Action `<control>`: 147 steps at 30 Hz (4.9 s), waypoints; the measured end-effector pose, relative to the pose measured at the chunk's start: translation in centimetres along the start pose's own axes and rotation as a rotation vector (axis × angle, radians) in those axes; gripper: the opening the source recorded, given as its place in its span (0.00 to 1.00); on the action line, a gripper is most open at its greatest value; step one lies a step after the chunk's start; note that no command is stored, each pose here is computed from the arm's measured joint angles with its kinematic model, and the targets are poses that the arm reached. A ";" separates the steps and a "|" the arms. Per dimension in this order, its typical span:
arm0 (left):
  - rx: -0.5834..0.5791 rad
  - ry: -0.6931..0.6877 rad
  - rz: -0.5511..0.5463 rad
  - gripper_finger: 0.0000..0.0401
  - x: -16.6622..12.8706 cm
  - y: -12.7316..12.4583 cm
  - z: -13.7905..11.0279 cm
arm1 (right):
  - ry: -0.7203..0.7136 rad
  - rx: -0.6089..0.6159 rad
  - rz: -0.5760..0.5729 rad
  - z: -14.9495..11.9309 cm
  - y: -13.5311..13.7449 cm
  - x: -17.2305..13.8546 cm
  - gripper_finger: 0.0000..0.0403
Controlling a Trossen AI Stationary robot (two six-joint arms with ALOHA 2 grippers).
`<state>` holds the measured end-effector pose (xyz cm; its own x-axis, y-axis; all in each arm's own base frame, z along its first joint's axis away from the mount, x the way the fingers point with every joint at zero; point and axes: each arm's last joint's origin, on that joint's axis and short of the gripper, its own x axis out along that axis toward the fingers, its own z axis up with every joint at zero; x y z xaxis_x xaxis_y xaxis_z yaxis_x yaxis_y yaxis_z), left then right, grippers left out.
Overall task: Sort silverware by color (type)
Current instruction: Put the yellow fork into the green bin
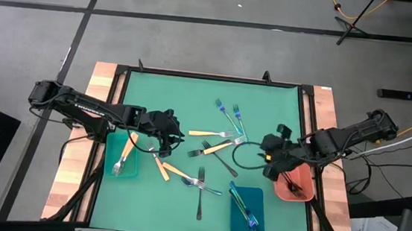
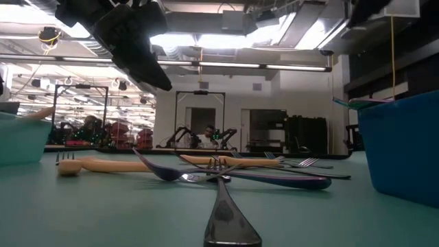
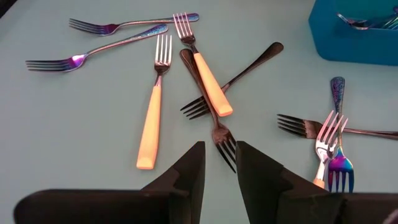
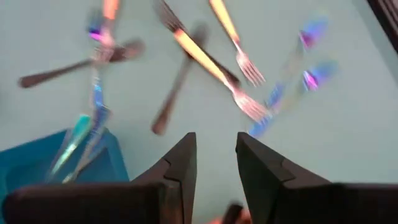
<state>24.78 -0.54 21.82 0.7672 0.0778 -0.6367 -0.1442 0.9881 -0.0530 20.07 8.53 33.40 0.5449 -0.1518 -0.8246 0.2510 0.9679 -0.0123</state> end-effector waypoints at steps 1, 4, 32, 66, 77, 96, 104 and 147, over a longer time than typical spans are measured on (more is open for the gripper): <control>0.000 0.000 0.000 0.21 0.0 0.0 0.0 | -0.024 -0.029 0.012 0.2 0.2 0.0 0.26; 0.000 0.000 0.000 0.21 0.0 0.0 0.0 | -0.086 -0.093 0.042 0.8 0.5 0.0 0.26; 0.000 -0.002 0.011 0.21 0.0 0.0 0.0 | -0.168 -0.219 0.032 5.7 -3.2 4.1 0.26; 0.000 0.001 0.012 0.21 0.0 0.0 0.0 | 0.419 -0.457 0.114 4.4 -6.3 23.3 0.26; 0.000 0.001 0.011 0.21 0.0 0.0 0.0 | 0.426 -0.482 0.121 4.1 -6.1 24.5 0.26; 0.000 0.001 0.012 0.21 0.0 0.0 0.0 | 0.409 -0.475 0.143 2.9 -6.2 25.2 0.26; 0.000 0.001 0.012 0.21 0.0 0.0 0.0 | 0.407 -0.474 0.143 2.8 -6.2 25.3 0.26; 0.001 0.001 0.011 0.21 0.0 0.0 0.0 | 0.404 -0.475 0.134 2.9 -6.2 25.1 0.00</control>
<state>24.77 -0.51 21.81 0.7650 0.0889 -0.6378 -0.1525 0.9873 -0.0453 34.54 -1.86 14.41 0.1792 -0.0259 -0.9835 -0.2311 0.9706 -0.0677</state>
